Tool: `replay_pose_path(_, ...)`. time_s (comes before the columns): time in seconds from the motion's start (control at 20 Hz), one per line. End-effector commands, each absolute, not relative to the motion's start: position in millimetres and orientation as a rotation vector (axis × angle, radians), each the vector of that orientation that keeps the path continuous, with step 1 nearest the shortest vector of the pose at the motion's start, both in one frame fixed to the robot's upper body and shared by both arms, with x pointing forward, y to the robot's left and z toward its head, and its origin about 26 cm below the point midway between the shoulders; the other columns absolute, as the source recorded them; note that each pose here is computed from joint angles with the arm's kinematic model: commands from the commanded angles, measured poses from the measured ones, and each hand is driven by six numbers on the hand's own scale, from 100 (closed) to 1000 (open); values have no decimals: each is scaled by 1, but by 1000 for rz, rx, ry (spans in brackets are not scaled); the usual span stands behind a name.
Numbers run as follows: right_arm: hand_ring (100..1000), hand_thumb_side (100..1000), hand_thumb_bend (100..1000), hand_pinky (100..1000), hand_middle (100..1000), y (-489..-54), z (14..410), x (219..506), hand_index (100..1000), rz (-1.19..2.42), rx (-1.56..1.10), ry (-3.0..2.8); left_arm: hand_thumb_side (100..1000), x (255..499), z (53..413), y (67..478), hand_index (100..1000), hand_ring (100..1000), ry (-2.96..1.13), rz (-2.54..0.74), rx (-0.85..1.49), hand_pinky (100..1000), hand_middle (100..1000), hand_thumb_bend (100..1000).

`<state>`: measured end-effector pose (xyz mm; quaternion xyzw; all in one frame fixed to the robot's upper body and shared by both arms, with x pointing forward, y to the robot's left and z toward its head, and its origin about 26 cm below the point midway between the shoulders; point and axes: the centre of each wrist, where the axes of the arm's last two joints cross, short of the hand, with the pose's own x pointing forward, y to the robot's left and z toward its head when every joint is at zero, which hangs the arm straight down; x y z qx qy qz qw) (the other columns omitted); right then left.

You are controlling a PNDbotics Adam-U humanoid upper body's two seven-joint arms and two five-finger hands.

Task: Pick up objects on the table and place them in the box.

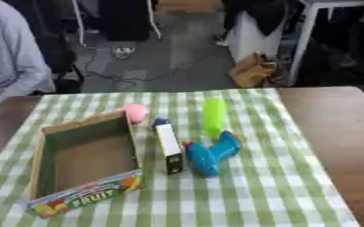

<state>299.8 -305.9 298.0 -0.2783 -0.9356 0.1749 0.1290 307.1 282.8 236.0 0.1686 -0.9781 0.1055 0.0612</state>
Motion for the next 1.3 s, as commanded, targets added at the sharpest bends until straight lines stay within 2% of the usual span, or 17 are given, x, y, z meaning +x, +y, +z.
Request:
replay_pose_path(0.05, 895, 1000, 100, 880, 875, -306, 322, 293, 894, 840, -990, -2558, 1000, 305, 244, 282, 952, 842, -2990, 300, 499, 795, 904, 118)
replay_pose_path(0.2, 910, 1000, 100, 896, 899, -295, 340, 291, 905, 1311, -1127, -2349, 1000, 305, 244, 281, 952, 842, -2990, 289, 490, 795, 903, 120)
replay_pose_path(0.45, 915, 1000, 100, 903, 911, -283, 354, 289, 912, 1657, -1222, -2154, 1000, 305, 244, 280, 951, 842, -2989, 282, 479, 795, 902, 119)
replay_pose_path(0.5, 932, 1000, 169, 920, 940, -279, 355, 289, 917, 1749, -1230, -2104, 1000, 305, 244, 279, 951, 842, -2991, 279, 473, 795, 901, 119)
replay_pose_path(0.55, 932, 1000, 169, 920, 940, -274, 356, 289, 917, 1855, -1243, -2041, 1000, 306, 245, 278, 951, 842, -2992, 276, 466, 795, 901, 119)
replay_pose_path(0.6, 930, 1000, 252, 922, 926, -270, 357, 290, 907, 1938, -1257, -1984, 1000, 306, 245, 278, 950, 842, -2994, 273, 460, 795, 901, 119)
replay_pose_path(0.7, 929, 1000, 262, 921, 930, -263, 358, 296, 905, 2071, -1287, -1879, 1000, 306, 245, 277, 949, 842, -2994, 267, 452, 795, 899, 119)
replay_pose_path(0.85, 931, 1000, 238, 922, 934, -256, 356, 313, 912, 2187, -1295, -1777, 1000, 306, 245, 276, 948, 842, -2994, 261, 440, 795, 898, 118)
replay_pose_path(0.9, 931, 1000, 185, 921, 934, -254, 354, 320, 916, 2210, -1283, -1754, 1000, 306, 245, 275, 947, 841, -2994, 260, 436, 795, 896, 117)
replay_pose_path(0.95, 931, 1000, 185, 921, 934, -252, 352, 329, 916, 2230, -1264, -1731, 1000, 306, 246, 275, 947, 841, -2994, 258, 431, 795, 896, 117)
replay_pose_path(1.0, 929, 1000, 100, 917, 931, -250, 350, 337, 917, 2247, -1241, -1710, 1000, 306, 246, 274, 946, 841, -2995, 258, 426, 795, 895, 119)
replay_pose_path(1.3, 928, 1000, 100, 917, 936, -225, 330, 393, 918, 2318, -1102, -1584, 1000, 307, 246, 270, 945, 841, -2996, 269, 392, 794, 894, 119)
